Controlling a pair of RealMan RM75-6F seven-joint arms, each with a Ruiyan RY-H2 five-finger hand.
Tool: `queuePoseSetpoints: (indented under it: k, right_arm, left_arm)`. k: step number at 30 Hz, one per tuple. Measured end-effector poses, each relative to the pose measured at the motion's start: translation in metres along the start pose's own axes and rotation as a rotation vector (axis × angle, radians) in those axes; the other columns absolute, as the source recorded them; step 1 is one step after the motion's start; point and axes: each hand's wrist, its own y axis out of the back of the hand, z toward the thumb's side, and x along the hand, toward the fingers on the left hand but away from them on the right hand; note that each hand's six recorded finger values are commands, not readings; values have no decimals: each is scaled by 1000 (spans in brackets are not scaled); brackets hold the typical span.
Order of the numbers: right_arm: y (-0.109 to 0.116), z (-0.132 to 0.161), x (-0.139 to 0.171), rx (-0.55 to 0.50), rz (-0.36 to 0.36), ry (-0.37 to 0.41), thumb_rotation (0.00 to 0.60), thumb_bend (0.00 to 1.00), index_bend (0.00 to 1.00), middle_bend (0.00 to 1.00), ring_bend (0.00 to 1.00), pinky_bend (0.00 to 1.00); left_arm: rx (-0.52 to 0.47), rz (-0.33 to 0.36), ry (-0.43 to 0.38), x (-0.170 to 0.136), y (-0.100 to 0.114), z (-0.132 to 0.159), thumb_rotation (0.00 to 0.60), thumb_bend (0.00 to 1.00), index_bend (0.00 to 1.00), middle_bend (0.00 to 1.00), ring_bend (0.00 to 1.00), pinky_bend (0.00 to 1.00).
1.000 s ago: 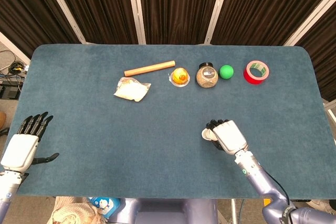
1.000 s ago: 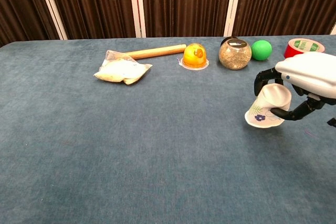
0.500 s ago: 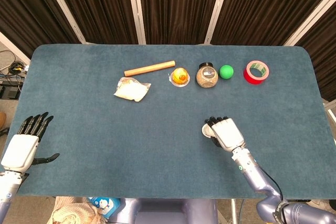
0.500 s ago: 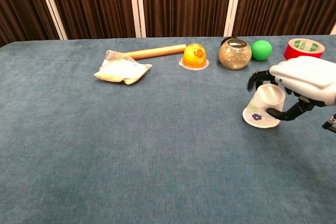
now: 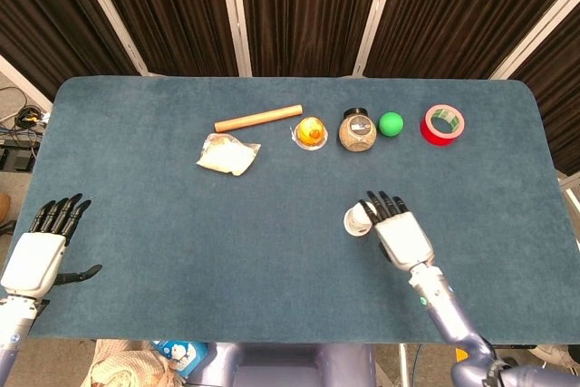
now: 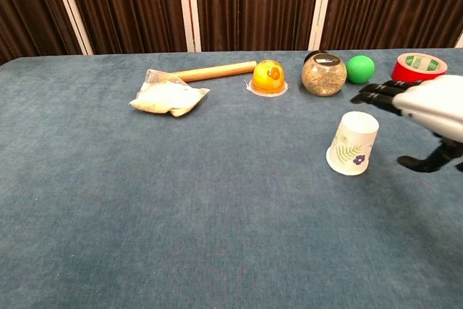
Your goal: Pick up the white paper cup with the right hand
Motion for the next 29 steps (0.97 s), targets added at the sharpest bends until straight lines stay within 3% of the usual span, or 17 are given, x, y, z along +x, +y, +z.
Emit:
queuePoseSetpoints:
  k: [8,17,24,29]
  right_arm:
    - [9,-41,48,11,-44,-51,600,362,0,0,1,145]
    - [12,-89,117,28,-111,-158,600,362,0,0,0,87]
    - [17,-118,160,-69,-204,-274,600,362,0,0,0,77]
    - [18,-132,178,-146,-249,-316,600,361,0,0,0,77]
  left_arm:
    - [3,12,-8,-1,1,2,600,0,0,0,0,0]
    - [21,36,-23,-1,2,4,600,0,0,0,0,0]
    - [25,59,-30,-2,4,3,600,0,0,0,0,0]
    - [28,64,-35,0,4,3,600,0,0,0,0,0]
